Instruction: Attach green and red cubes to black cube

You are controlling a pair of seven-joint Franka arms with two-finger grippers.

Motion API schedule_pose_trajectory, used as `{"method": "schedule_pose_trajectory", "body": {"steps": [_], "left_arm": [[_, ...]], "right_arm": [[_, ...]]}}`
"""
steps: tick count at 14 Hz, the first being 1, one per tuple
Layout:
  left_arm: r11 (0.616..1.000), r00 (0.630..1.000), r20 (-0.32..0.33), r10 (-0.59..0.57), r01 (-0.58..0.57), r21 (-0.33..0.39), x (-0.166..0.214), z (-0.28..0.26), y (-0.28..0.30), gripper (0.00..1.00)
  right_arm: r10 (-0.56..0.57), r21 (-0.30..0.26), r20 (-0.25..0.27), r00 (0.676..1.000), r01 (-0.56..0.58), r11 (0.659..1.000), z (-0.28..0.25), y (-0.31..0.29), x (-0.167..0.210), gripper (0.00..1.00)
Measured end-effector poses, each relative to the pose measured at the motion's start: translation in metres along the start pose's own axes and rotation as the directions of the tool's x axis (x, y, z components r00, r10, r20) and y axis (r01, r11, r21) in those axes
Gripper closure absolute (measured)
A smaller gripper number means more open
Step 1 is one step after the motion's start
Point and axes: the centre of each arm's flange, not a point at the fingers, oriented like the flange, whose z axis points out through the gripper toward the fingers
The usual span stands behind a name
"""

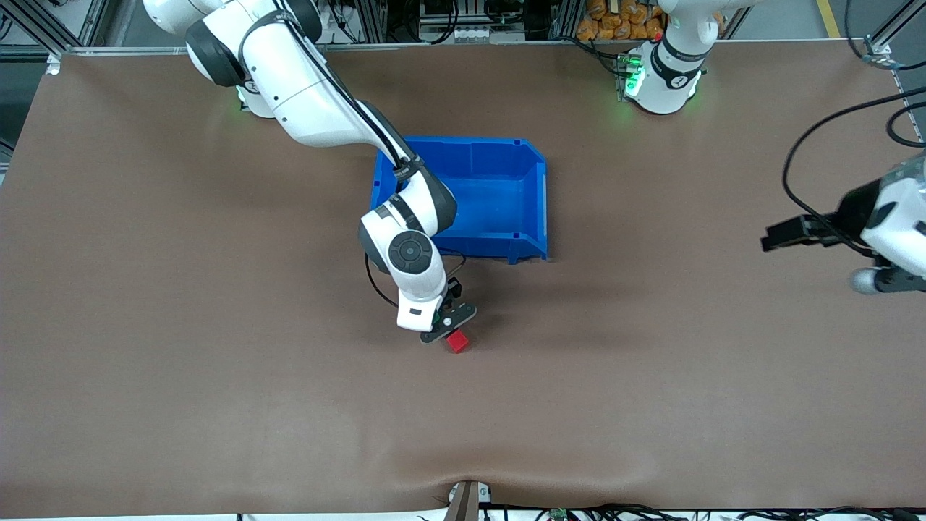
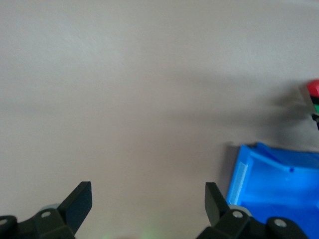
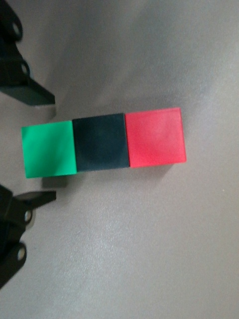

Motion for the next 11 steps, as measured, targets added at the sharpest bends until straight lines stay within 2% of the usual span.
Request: {"method": "schedule_pose_trajectory", "body": {"steps": [2, 4, 6, 8, 11], "left_arm": [[1.0, 1.0, 0.009, -0.004, 0.004, 0.001, 0.0, 0.003, -0.008, 0.0], [1.0, 1.0, 0.008, -0.016, 0.016, 0.001, 0.002, 0.002, -0.019, 0.0], [1.0, 1.0, 0.0, -0.017, 0.017, 0.013, 0.0, -0.001, -0.02, 0.0], [0.997, 1.0, -0.031, 0.006, -0.003, 0.083, -0.007, -0.012, -0.01, 0.0], [0.992, 0.999, -0.015, 0.033, -0.031, 0.119, -0.035, -0.032, 0.007, 0.0]], "right_arm": [[-0.001, -0.001, -0.008, 1.0, 0.001, 1.0, -0.004, 0.0, 0.002, 0.0], [0.006, -0.008, -0.011, 1.0, -0.006, 1.0, -0.013, 0.006, 0.005, 0.0], [0.02, -0.017, 0.036, 0.999, -0.02, 1.0, -0.029, 0.016, 0.004, 0.0], [0.05, -0.028, 0.091, 0.995, -0.048, 0.998, -0.058, 0.037, 0.001, 0.0], [0.132, -0.03, 0.104, 0.986, -0.13, 0.991, -0.116, 0.097, -0.004, 0.0]]}}
